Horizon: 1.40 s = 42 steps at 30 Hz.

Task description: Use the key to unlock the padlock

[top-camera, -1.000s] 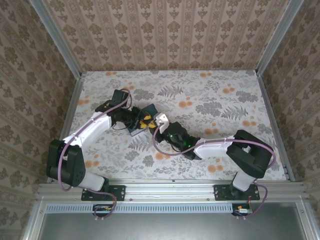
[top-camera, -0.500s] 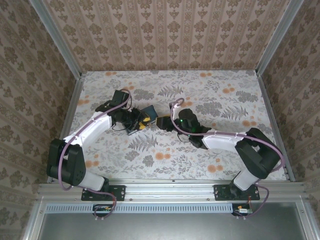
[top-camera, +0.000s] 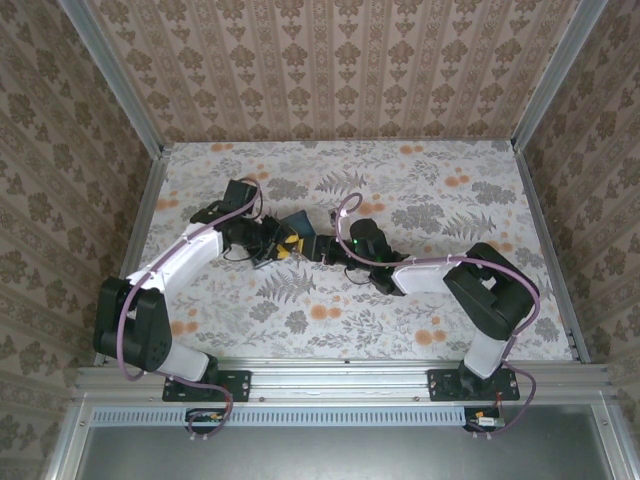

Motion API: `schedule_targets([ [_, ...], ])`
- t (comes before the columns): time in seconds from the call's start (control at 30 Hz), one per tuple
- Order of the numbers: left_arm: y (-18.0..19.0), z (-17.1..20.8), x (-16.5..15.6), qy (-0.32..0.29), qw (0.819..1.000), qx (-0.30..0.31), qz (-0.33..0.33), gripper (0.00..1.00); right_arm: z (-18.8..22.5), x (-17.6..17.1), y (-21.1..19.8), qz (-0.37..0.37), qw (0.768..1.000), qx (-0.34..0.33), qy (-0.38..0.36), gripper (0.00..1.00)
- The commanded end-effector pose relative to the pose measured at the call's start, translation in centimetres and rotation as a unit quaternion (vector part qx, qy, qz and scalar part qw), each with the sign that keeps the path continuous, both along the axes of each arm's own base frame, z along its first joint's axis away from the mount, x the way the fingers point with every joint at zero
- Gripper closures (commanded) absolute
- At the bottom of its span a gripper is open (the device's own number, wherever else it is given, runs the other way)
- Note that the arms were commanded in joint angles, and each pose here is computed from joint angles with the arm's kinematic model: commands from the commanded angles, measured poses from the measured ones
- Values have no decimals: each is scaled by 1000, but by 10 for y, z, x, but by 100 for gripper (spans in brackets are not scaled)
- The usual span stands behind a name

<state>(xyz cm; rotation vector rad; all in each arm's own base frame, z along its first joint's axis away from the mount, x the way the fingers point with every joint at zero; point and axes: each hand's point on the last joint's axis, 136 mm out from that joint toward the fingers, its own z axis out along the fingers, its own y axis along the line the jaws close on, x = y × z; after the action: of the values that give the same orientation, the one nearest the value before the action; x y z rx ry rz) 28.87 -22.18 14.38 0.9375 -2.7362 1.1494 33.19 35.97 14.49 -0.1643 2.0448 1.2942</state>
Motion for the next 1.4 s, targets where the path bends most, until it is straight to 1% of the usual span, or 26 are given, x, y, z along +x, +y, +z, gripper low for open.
schedule_targets([
  [0.0, -3, 12, 9, -18, 1000, -15, 2, 93, 16, -16, 16, 40, 998, 39, -15, 48],
  [0.17, -5, 12, 9, -15, 1000, -20, 2, 93, 19, -27, 32, 69, 996, 43, -23, 48],
  [0.37, -7, 19, 7, -23, 999, -24, -2, 92, 11, -13, 34, 36, 998, 50, -4, 54],
  [0.47, -8, 20, 5, -25, 999, -25, -4, 93, 16, -7, 35, 19, 997, 76, 6, 60],
  [0.57, -8, 19, 4, -23, 999, -24, -5, 92, 22, -4, 33, 7, 995, 103, 16, 62],
  [0.63, -7, 18, 3, -23, 999, -22, -5, 92, 25, -3, 31, 1, 993, 115, 18, 62],
  [0.87, -6, 18, 2, -26, 999, -19, -6, 92, 33, 1, 19, -23, 991, 129, 26, 59],
  [1.0, -6, 18, 2, -25, 999, -20, -4, 92, 36, 6, 12, -49, 989, 136, 28, 58],
  [1.27, -9, 19, 4, -26, 999, -26, 0, 91, 37, 8, 27, -32, 990, 135, 31, 68],
  [1.3, -9, 19, 4, -26, 999, -26, 1, 91, 37, 8, 27, -33, 989, 137, 32, 71],
  [1.33, -8, 19, 4, -28, 999, -26, 1, 88, 36, 7, 26, -35, 989, 139, 34, 74],
  [1.37, -8, 19, 5, -29, 999, -26, 2, 80, 35, 7, 24, -38, 988, 141, 39, 77],
])
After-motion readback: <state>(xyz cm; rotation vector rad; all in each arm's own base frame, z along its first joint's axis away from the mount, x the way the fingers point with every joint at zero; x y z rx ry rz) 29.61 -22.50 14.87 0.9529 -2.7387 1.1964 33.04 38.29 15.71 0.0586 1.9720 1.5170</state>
